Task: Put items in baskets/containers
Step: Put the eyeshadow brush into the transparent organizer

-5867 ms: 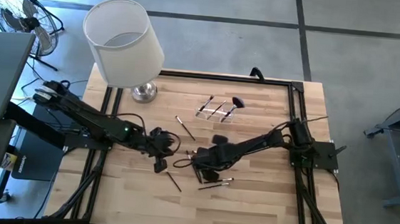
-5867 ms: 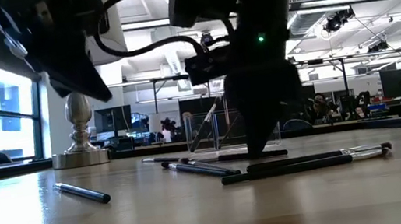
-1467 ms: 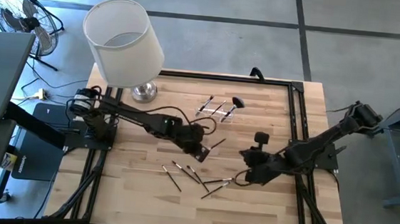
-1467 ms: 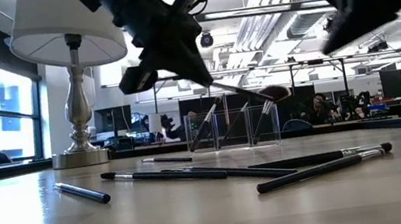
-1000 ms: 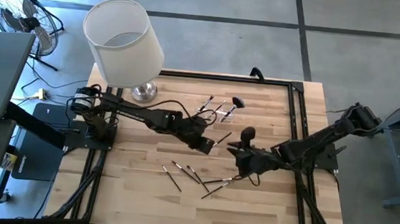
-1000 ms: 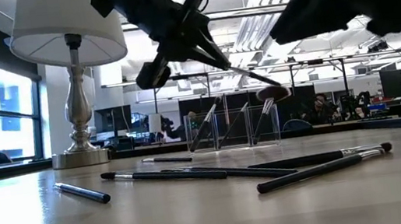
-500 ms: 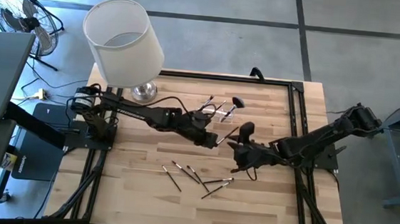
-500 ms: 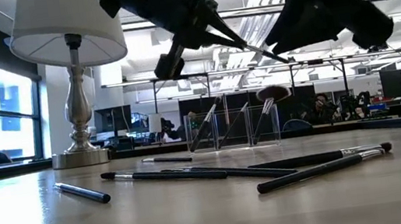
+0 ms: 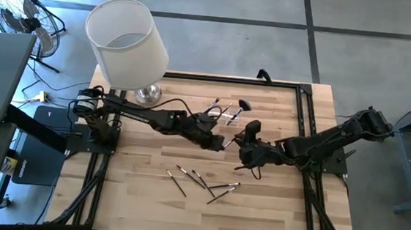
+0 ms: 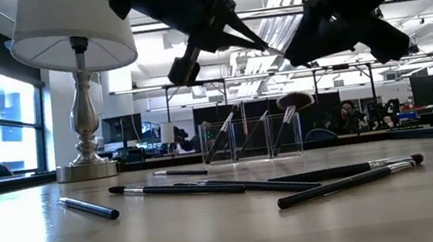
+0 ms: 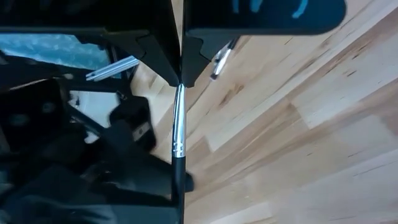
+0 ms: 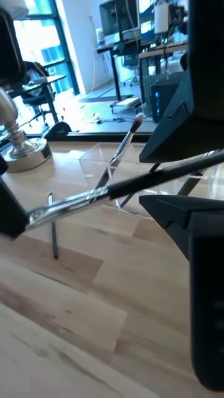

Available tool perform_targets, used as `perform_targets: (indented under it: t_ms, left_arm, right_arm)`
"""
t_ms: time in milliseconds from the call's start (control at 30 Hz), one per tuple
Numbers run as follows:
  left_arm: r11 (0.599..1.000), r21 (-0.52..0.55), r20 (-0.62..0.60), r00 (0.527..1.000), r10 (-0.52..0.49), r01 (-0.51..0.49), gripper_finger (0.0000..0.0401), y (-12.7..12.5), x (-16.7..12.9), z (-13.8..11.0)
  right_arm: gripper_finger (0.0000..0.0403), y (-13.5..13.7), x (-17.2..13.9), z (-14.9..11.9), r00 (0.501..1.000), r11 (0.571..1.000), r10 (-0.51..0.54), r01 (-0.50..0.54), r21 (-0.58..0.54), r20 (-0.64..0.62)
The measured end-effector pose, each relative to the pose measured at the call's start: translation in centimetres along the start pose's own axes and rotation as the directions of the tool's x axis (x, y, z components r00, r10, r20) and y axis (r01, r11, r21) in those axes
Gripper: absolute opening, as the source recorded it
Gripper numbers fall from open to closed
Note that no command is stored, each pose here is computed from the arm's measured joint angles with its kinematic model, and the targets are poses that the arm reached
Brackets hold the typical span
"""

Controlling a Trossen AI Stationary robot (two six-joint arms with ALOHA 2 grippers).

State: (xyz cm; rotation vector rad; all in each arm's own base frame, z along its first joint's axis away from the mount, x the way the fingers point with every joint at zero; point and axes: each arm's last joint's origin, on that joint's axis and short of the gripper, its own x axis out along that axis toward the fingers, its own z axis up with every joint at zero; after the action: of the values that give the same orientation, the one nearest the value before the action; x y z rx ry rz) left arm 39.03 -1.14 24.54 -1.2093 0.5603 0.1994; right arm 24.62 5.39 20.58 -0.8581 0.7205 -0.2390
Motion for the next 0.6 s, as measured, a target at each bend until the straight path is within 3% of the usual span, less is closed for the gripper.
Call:
perform_targets:
  t_ms: [333,600]
  left_arm:
    - [0.999,0.008,0.015,0.999,-0.049,0.049,0.0,-0.47,-0.01,0.17]
    - [0.998,0.022,0.025,0.998,-0.053,0.053,0.0,-0.59,-0.1,0.22]
  right_arm:
    - [0.008,-0.28,0.27,-0.2,1.0,1.0,-0.007,0.007,0.001,-0.013]
    - [0.0018,0.02,0.31,-0.34,0.999,0.998,0.042,-0.041,0.056,-0.006]
